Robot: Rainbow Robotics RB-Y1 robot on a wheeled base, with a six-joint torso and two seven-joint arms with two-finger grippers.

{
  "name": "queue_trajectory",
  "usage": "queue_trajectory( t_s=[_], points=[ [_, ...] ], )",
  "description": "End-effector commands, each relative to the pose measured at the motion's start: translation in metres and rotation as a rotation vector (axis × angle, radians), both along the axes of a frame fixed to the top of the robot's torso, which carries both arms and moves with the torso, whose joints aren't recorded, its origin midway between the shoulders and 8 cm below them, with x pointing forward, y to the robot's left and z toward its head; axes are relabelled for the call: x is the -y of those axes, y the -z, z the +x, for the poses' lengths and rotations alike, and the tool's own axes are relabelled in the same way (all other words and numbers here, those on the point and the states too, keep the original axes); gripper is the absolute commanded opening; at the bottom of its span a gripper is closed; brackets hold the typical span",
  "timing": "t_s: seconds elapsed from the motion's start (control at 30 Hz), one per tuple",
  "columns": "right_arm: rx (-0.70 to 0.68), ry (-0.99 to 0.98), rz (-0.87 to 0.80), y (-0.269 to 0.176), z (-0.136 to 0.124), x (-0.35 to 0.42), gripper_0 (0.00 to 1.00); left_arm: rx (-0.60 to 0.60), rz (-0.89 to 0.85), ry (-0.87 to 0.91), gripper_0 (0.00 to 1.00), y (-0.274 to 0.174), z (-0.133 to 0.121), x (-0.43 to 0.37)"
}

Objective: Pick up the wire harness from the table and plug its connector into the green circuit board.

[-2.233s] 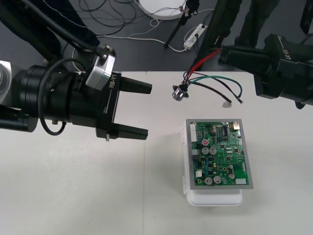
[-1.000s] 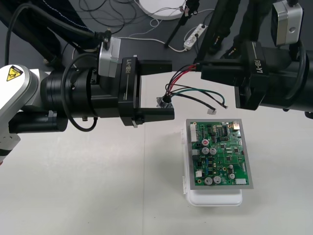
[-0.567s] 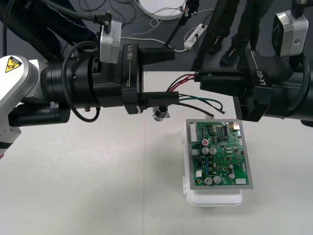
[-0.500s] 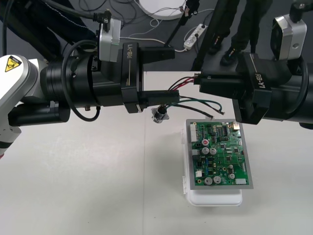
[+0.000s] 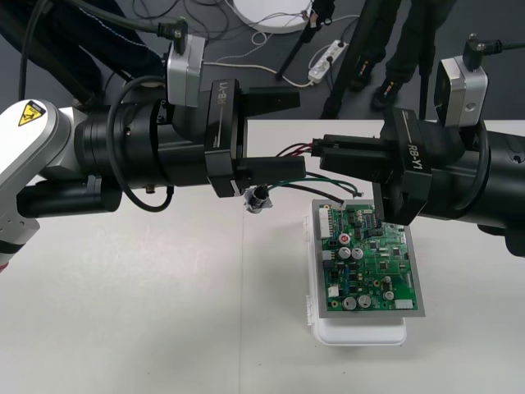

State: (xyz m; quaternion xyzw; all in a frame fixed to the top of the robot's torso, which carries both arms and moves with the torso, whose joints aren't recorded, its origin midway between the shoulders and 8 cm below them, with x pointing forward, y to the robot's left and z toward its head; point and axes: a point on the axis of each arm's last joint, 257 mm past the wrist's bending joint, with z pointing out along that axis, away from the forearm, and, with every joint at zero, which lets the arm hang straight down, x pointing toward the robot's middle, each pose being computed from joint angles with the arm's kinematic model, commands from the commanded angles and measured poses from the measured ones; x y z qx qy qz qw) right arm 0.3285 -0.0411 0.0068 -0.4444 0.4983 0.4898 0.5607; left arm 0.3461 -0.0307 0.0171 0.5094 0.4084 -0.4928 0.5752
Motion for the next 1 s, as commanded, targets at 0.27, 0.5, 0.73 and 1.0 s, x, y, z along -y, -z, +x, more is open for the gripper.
queue_trajectory(
  t_s=[0.27, 0.5, 0.73, 1.0],
  points=[
    [0.053, 0.009, 0.057, -0.0132, -0.0061, 0.0009, 0.0, -0.002, 0.036, -0.013, 0.89, 0.0001, 0.0042, 0.003],
    [0.052, 0.0, 0.083, -0.0184, -0.0091, 0.0023, 0.0, -0.023, 0.02, -0.008, 0.88, -0.0041, 0.0035, 0.0025],
    [0.053, 0.006, 0.092, -0.0198, -0.0087, 0.0059, 0.0, -0.028, 0.018, -0.006, 0.81, -0.0047, 0.0033, 0.0024],
    [0.056, 0.014, 0.096, -0.0213, -0.0066, 0.0062, 0.0, -0.034, 0.012, -0.003, 0.81, -0.0054, 0.0026, 0.0028]
  ],
)
